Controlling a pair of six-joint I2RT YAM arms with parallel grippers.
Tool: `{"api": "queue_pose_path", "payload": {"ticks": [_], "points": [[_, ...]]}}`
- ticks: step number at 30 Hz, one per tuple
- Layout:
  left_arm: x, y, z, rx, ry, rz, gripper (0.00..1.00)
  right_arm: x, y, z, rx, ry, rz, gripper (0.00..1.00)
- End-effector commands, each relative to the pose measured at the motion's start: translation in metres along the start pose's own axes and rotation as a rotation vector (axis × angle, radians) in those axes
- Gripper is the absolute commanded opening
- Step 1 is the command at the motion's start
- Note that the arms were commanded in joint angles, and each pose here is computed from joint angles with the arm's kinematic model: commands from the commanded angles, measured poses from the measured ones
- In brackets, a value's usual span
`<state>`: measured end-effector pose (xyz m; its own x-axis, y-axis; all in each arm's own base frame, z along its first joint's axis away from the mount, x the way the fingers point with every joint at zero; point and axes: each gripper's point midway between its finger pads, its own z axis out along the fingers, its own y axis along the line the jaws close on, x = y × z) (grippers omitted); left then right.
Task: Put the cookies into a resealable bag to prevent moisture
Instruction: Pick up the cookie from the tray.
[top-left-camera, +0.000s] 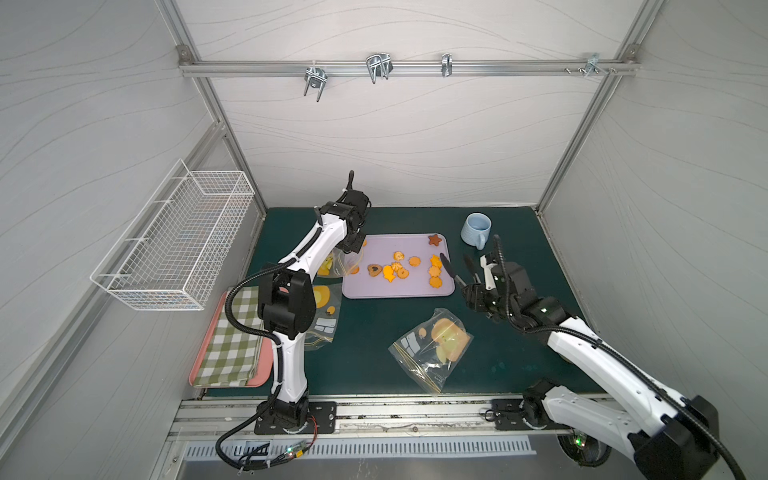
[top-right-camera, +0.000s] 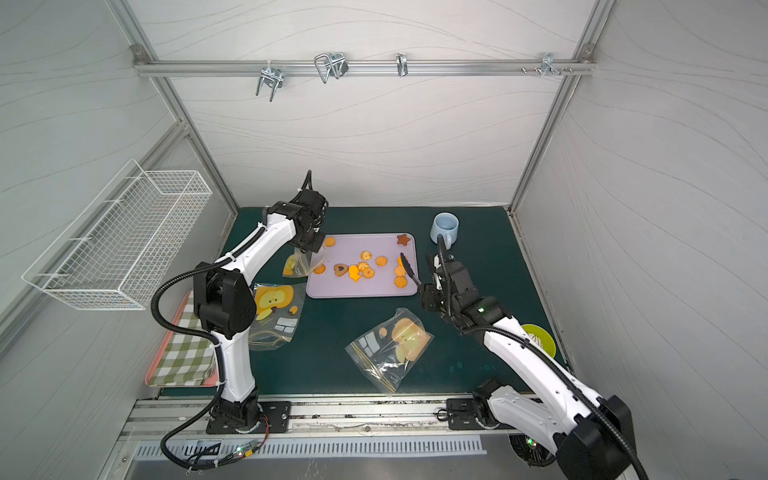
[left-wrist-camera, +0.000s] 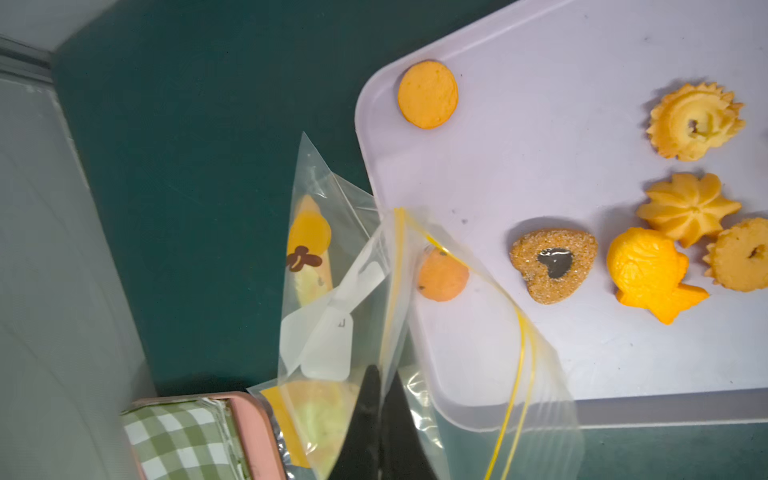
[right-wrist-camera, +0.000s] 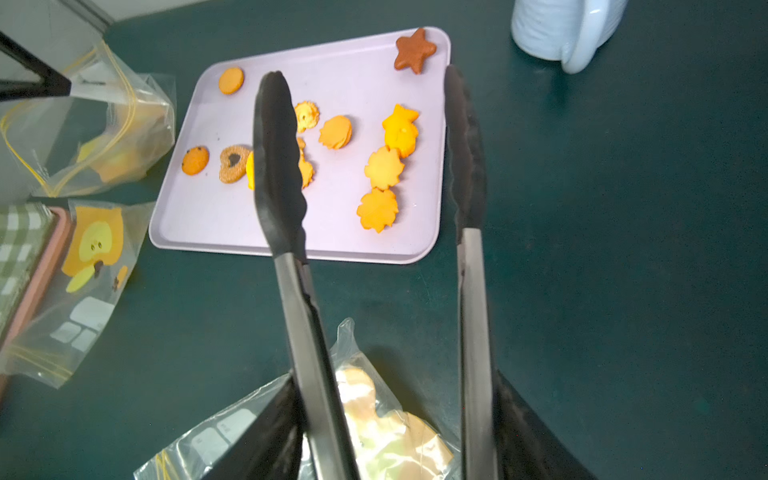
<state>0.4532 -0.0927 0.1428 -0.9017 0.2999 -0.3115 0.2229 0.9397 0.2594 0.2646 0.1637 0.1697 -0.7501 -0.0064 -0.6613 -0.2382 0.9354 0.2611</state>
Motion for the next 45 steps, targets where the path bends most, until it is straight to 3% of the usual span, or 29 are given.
{"api": "queue_pose_path", "payload": {"ticks": [1,9,19,45], "points": [[-0.003,-0.002,-0.010,0.052,-0.046,-0.099,0.00,-0.004,0.016,0.002,-0.045,0.059,-0.043,0.62],[0.006,-0.001,-0.010,0.065,-0.063,-0.203,0.00,-0.006,0.023,0.028,0.009,0.227,-0.059,0.59],[0.007,-0.002,-0.014,0.078,-0.072,-0.218,0.00,-0.013,0.015,0.064,0.138,0.367,-0.084,0.58],[0.009,-0.006,-0.012,0.104,-0.074,-0.256,0.00,0.007,0.015,0.091,0.210,0.496,-0.202,0.58]]}}
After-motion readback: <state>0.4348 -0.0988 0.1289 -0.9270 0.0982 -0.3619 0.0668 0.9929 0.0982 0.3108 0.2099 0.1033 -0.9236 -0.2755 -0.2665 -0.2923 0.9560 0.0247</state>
